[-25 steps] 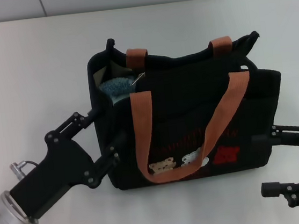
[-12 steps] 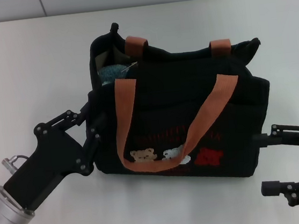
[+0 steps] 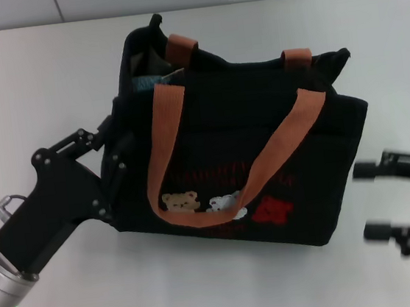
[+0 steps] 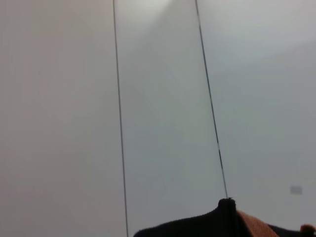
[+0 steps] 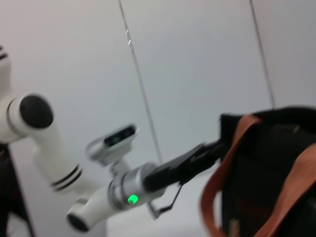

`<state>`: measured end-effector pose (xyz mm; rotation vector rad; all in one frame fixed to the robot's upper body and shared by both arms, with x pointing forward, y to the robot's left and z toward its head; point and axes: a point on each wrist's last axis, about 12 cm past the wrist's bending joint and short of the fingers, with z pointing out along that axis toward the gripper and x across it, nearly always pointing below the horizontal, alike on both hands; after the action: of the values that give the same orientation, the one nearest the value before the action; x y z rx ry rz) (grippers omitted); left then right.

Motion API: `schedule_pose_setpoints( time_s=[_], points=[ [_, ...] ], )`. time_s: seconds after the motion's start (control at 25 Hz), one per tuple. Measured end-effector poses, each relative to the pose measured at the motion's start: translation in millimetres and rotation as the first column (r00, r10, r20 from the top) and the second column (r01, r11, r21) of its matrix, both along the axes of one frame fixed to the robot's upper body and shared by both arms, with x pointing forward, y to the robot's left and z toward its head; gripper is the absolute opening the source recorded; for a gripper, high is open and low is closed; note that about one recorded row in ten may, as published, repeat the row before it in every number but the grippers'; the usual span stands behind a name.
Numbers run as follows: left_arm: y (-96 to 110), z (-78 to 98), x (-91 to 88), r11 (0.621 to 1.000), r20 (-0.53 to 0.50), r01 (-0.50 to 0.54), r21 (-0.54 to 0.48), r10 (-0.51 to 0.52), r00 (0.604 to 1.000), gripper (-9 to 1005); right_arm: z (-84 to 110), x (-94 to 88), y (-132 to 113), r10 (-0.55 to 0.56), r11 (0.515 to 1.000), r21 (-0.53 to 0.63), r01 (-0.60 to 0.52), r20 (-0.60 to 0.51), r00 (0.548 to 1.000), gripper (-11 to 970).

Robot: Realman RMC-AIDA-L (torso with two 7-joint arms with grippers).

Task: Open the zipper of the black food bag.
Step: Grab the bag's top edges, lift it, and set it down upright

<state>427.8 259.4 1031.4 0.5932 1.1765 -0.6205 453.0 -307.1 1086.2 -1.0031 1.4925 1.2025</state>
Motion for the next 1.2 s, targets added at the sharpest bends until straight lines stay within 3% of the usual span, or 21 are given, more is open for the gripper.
schedule_pose_setpoints(
  time_s=[0.24,0.44,0.56,0.84,1.2],
  points=[
    [2,14.7,8.4,0.999,0.099,0.043,-0.019,-0.04,0.994,214,23.3,12.5,-20,-0.236,0.959,0.183,0.216,0.096,0.967,793],
    [1,27.4,19.8,0.995,0.173,0.1,-0.021,-0.094,0.98,215,61.5,41.4,-31,-0.342,0.916,0.269,0.297,0.141,0.929,790],
    [-2,31.6,26.7,0.992,0.185,0.122,-0.021,-0.117,0.976,211,86.7,68.2,-18,-0.298,0.942,0.209,0.264,0.155,0.942,788],
    [-5,35.5,34.0,0.99,0.201,0.143,-0.008,-0.139,0.97,209,129.8,115.3,49,-0.111,0.99,-0.058,0.126,0.212,0.971,784],
    [-5,36.1,34.0,0.989,0.205,0.146,-0.009,-0.141,0.969,208,151.6,133.5,108,0.042,0.96,-0.279,0.02,0.213,0.976,779]
  ],
)
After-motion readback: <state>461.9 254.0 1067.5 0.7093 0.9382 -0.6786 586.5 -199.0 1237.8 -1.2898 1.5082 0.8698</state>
